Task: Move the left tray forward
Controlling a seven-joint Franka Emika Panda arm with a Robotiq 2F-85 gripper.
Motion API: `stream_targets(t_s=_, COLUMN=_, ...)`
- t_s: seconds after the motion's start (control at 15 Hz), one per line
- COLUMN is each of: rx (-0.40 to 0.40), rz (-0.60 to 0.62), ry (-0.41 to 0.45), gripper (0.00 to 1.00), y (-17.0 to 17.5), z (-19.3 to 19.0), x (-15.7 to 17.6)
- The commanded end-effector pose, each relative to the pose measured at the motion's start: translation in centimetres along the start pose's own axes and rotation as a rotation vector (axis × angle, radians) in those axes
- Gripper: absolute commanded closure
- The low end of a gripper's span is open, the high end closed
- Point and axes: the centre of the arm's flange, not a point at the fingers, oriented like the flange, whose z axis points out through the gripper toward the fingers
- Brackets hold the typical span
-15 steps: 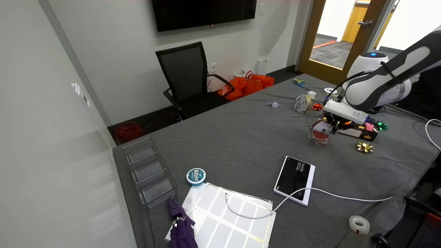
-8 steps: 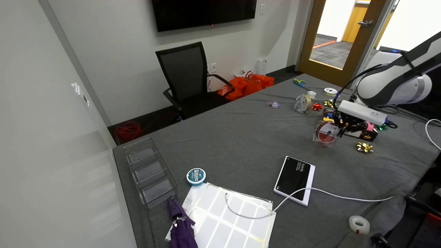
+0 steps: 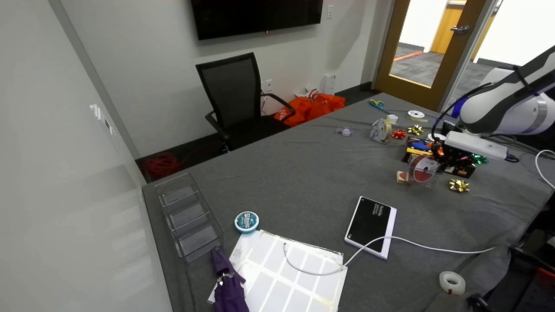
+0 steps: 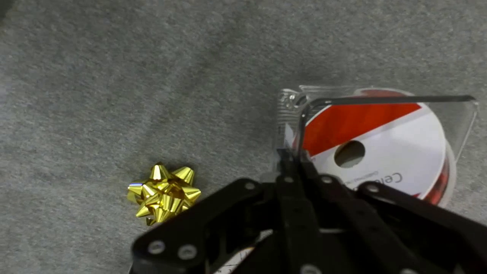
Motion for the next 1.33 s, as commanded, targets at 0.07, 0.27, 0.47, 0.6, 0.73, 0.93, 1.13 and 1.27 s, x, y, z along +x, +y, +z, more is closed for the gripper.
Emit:
stream_targets(t_s=0.07, rx=0.014, rz=-0.071, ry=0.015, gripper=0.99, y=3.1, z=1.3, x=1.6)
stream_targets(t_s=0.27, rx=0.016, rz=-0.096, ry=0.018, gripper=0.99, y=4.1, z=1.2, x=2.2)
stream_targets(t_s=0.47, rx=0.026, rz=-0.108, ry=0.038, gripper=0.99, y=4.6, z=1.4, x=2.9)
stream_targets(t_s=0.6, rx=0.038, rz=-0.109, ry=0.063, gripper=0.99, y=4.5, z=2.0, x=3.2)
stream_targets(t_s=0.73, rx=0.050, rz=-0.106, ry=0.091, gripper=0.99, y=4.3, z=2.6, x=3.6)
stream_targets(t_s=0.93, rx=0.055, rz=-0.114, ry=0.111, gripper=0.99, y=4.5, z=3.0, x=3.9)
stream_targets(t_s=1.13, rx=0.063, rz=-0.122, ry=0.126, gripper=0.70, y=4.7, z=3.1, x=4.1)
stream_targets(t_s=1.27, rx=0.045, rz=-0.112, ry=0.111, gripper=0.82, y=4.2, z=2.4, x=3.5)
